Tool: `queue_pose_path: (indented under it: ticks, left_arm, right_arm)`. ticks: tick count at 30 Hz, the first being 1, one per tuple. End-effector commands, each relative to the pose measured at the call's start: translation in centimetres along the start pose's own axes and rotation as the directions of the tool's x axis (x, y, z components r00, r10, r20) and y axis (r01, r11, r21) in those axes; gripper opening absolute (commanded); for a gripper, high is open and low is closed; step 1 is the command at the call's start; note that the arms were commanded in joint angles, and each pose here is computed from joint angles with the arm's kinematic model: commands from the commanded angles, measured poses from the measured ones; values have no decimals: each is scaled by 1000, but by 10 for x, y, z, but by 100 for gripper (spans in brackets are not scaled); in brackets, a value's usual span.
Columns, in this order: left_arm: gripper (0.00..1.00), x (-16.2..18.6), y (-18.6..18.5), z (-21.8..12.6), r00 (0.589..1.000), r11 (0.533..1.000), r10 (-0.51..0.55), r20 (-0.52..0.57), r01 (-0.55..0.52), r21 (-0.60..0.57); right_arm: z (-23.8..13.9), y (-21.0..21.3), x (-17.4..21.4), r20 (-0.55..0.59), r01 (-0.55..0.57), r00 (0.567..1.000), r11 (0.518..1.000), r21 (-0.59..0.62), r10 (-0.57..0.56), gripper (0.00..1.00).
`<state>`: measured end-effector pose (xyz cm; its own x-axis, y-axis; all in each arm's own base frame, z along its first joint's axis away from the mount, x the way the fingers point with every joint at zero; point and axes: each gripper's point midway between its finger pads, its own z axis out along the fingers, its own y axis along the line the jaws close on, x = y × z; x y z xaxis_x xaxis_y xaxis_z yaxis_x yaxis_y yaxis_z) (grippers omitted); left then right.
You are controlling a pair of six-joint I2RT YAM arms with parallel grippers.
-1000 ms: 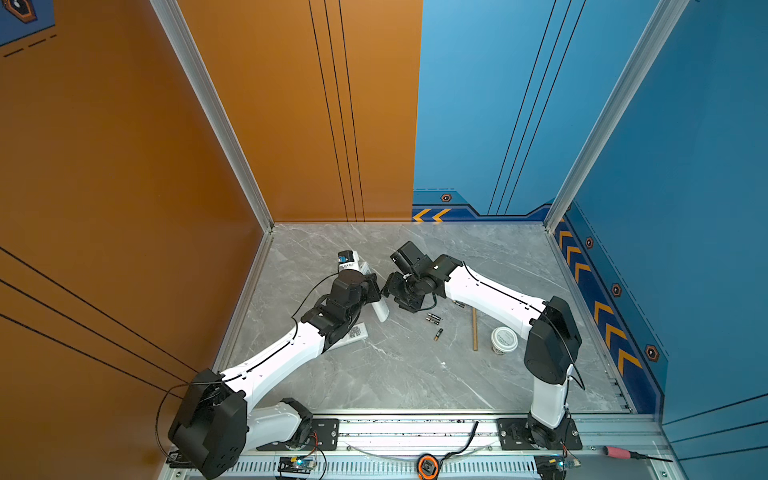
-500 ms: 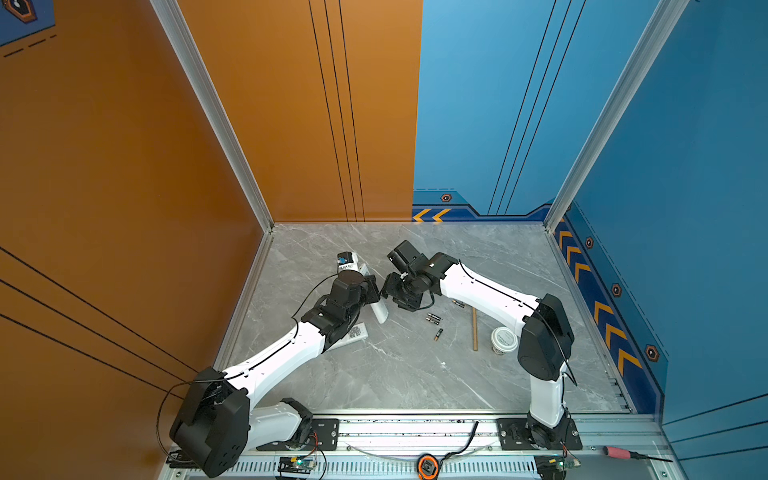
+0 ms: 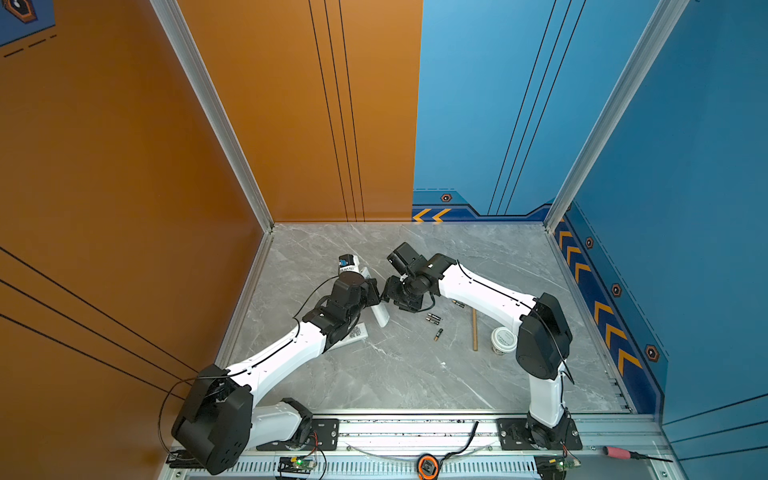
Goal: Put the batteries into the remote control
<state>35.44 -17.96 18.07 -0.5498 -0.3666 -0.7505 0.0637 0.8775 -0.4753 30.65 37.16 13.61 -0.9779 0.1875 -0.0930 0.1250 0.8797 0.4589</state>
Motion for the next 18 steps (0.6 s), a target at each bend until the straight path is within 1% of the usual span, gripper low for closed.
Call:
queue_pose_path:
  ticks: [1,5,10,18]
  left_arm:
    - [0,-38,-32,-10,991,993,-21,134,5,118]
    - [0,-29,-23,-6,993,996,15,117,-25,81]
    - [0,-19,-18,-2,995,997,35,98,-41,59]
    - [0,-2,-18,14,998,997,43,49,-46,60]
  right_arm:
    - [11,-55,30,-117,50,993,981,187,-28,61]
    - [1,-66,26,-90,51,995,976,211,-33,59]
    - [-16,-66,13,-32,30,999,979,200,-24,58]
    - [-19,-61,7,-13,38,999,984,175,-37,60]
